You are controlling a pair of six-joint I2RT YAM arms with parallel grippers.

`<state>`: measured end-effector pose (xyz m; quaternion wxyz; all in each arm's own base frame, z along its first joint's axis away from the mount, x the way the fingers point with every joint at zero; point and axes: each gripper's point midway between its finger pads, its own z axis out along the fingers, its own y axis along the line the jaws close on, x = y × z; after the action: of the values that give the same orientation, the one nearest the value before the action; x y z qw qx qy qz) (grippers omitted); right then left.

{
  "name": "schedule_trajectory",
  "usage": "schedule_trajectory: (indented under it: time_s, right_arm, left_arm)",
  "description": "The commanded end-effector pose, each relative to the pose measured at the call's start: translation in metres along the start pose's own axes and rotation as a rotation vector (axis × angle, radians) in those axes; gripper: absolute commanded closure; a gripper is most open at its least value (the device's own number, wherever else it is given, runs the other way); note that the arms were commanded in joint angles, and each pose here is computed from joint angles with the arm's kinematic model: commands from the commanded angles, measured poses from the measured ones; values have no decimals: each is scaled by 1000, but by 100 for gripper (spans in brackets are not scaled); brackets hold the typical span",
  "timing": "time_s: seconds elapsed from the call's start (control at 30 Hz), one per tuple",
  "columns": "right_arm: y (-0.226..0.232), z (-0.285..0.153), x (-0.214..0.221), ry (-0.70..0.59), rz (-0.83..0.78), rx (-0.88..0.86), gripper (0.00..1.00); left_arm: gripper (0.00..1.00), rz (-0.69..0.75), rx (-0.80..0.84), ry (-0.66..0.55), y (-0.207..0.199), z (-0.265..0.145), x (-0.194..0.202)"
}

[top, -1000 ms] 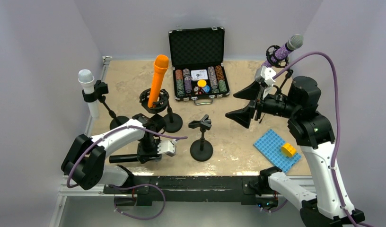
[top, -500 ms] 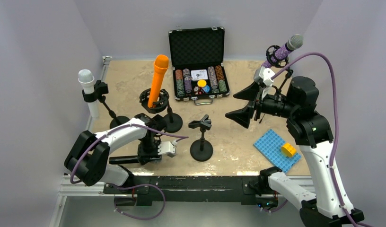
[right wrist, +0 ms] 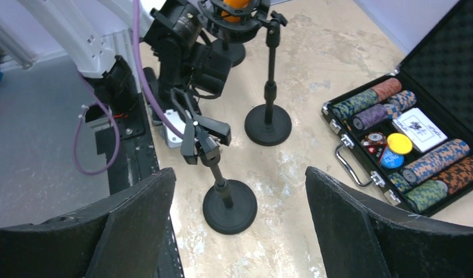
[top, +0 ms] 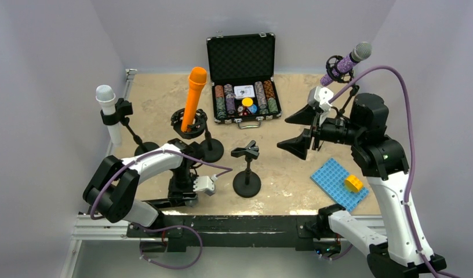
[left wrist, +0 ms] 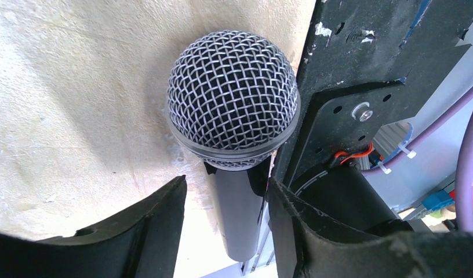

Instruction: Remove the microphone from the stand

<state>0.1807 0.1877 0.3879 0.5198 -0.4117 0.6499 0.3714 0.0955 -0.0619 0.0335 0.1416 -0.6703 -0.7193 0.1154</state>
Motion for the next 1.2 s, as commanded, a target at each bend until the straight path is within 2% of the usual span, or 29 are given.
schedule_trajectory:
  time_s: [0.0,0.13,0.37,0.5,0.57,0.7,0.9,1.17]
  right_arm:
    - [21,-3,-4,35,-174,-118,14]
    - [33,8,-1,115,-305,-184,15]
    - [44,35,2,225,-250,-268,20]
    - [49,46,5,231,-280,-316,21]
    - [53,50,5,225,-290,-341,21]
    - [61,60,6,244,-288,-378,21]
    - [57,80,15,294,-273,-349,22]
    - [60,100,21,332,-309,-372,24]
  left_arm:
    - [42,38,5,-35,-2,-5,-5]
    - [34,74,9,-50,-6,-11,-6]
    - [26,125,-71,-119,-9,-27,-9]
    - [6,135,-132,-163,-13,-45,-11]
    - [0,138,-144,-191,-19,-55,-13]
    - [0,184,-193,-291,-33,-79,-21]
    - [1,314,-342,-567,-60,-137,-50]
    - [2,332,-319,-713,-87,-162,-64]
